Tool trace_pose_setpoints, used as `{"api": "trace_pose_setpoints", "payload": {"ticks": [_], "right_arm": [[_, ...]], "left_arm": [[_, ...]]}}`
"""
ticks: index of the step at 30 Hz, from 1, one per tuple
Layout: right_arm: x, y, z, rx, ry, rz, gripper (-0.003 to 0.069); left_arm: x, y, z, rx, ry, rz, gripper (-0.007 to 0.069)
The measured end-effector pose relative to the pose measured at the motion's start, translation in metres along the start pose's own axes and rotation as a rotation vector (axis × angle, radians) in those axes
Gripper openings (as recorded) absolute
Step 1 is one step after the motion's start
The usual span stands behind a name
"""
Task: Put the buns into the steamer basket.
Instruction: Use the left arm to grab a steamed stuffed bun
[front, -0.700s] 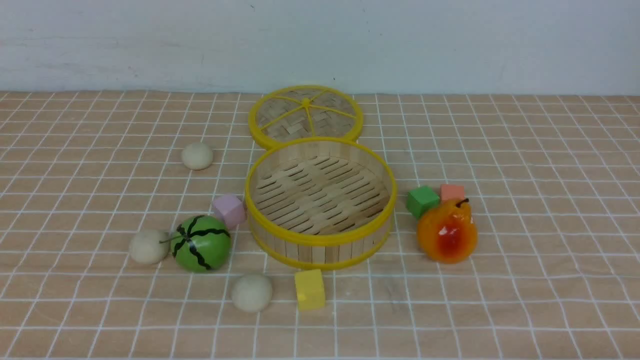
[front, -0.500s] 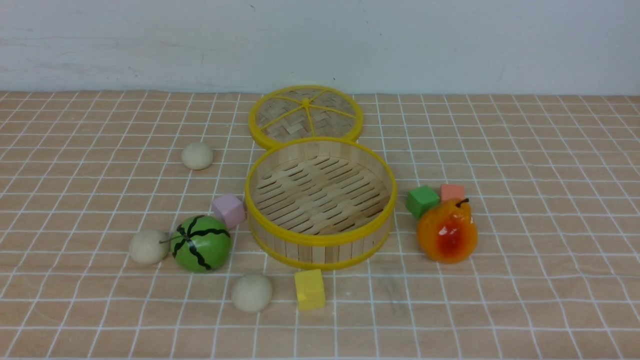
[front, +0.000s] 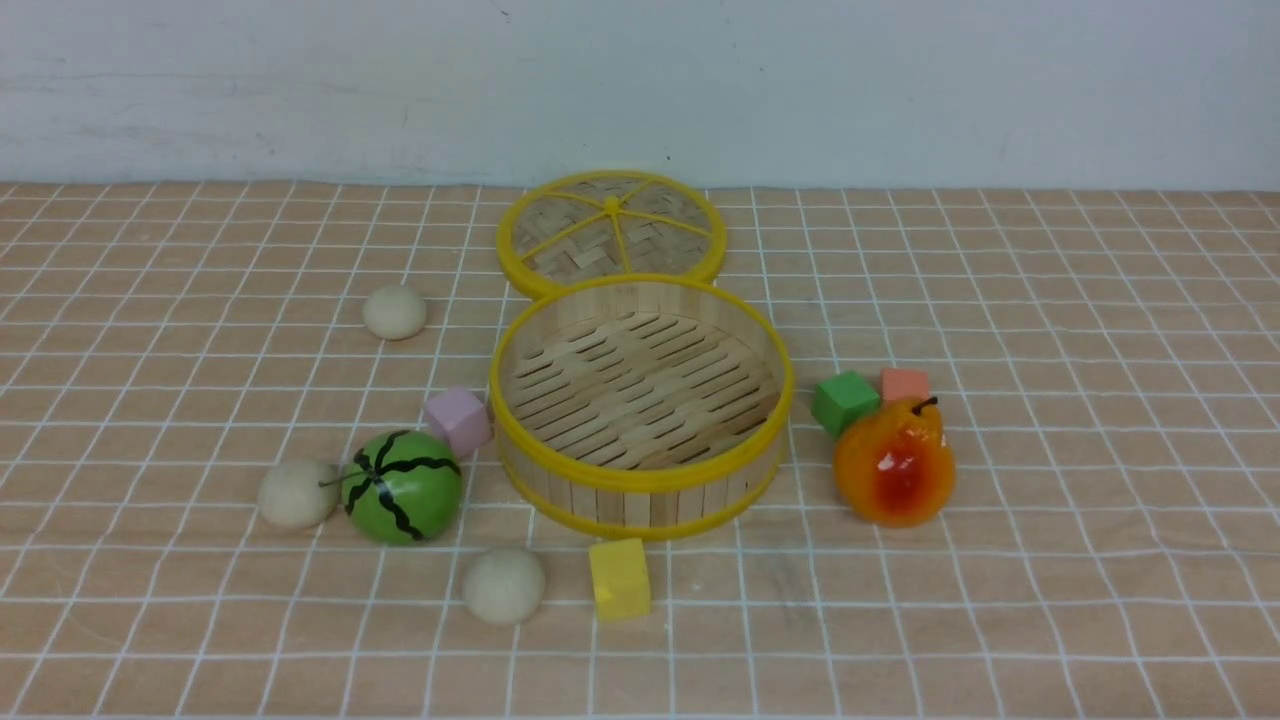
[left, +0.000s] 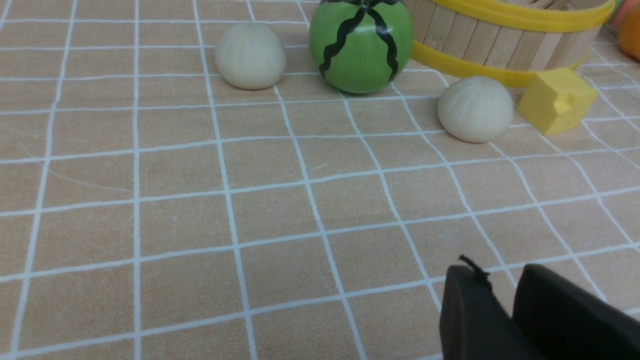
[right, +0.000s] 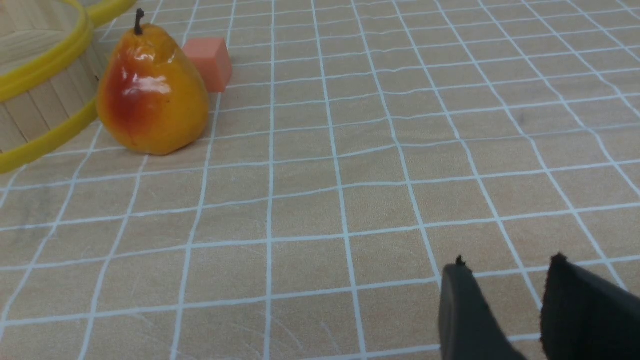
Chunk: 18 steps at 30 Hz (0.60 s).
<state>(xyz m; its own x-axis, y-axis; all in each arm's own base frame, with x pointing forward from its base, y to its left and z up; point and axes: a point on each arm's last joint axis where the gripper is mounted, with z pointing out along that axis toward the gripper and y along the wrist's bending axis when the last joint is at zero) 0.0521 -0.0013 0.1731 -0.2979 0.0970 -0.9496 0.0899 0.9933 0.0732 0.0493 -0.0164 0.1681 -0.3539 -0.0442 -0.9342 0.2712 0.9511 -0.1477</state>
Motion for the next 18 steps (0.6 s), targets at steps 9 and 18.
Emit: {"api": "trace_pose_setpoints", "payload": {"ticks": [9,18], "right_arm": [[0.000,0.000,0.000,0.000,0.000,0.000,0.0241],[0.000,0.000,0.000,0.000,0.000,0.000,0.0241]], "left_arm": [[-0.001,0.000,0.000,0.000,-0.012,0.006,0.0144],[-0.018,-0.003,-0.002,0.036,-0.200,0.005,0.0155]]}}
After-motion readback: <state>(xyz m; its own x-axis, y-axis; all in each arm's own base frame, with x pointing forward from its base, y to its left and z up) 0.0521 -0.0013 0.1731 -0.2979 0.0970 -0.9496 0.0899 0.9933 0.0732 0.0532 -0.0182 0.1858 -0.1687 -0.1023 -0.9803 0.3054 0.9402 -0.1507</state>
